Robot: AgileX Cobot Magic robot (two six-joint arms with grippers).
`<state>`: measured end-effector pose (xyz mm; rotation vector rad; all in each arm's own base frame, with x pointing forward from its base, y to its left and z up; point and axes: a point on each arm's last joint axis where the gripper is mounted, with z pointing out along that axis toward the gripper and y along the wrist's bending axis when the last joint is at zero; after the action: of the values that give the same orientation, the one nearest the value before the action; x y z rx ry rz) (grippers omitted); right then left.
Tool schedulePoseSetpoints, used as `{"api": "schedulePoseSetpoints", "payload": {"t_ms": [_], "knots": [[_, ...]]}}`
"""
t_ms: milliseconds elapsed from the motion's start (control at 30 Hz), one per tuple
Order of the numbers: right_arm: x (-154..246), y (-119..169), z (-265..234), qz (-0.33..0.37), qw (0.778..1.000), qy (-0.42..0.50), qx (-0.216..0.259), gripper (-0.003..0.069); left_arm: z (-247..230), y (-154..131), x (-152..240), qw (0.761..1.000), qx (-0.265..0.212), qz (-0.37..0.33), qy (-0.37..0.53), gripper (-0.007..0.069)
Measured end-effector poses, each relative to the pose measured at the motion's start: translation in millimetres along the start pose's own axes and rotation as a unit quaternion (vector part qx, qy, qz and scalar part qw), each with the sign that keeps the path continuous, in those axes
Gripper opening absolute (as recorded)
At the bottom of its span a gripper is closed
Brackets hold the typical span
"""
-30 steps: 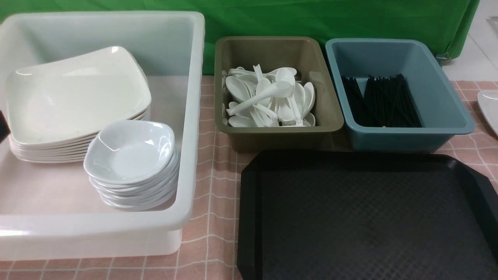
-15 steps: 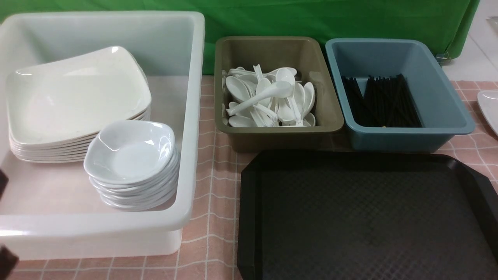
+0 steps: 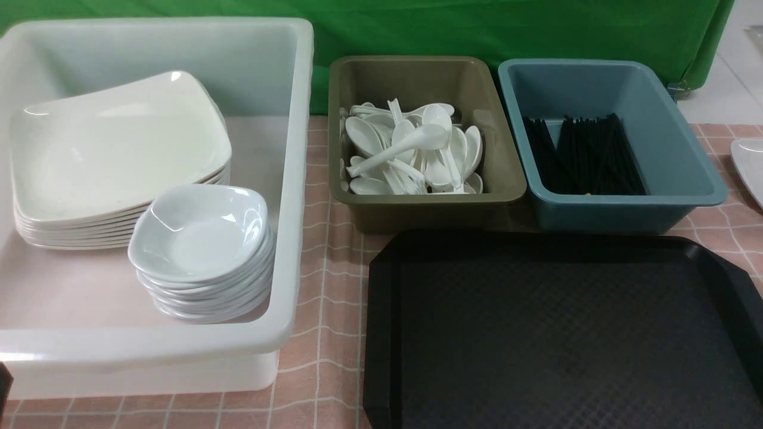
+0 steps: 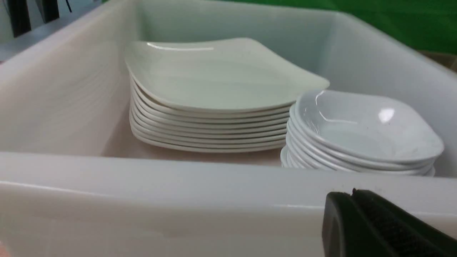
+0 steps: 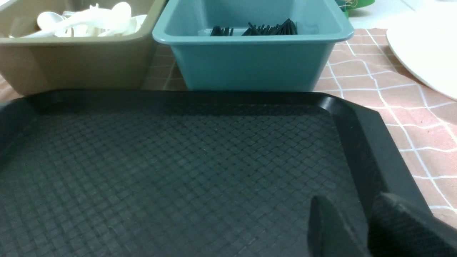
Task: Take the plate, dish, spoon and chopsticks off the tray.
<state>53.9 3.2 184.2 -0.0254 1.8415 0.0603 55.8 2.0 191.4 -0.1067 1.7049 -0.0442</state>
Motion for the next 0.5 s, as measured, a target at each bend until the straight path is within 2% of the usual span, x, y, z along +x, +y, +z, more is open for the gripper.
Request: {"api": "schedulePoseSetpoints", "payload": {"t_ms": [500], "knots": [[0.0,0.0,0.0,0.000,1.000,0.000,0.000,0.0240,0.0,-0.4,1.3,1.000,0.002,0.004,0.007,0.0004]]}}
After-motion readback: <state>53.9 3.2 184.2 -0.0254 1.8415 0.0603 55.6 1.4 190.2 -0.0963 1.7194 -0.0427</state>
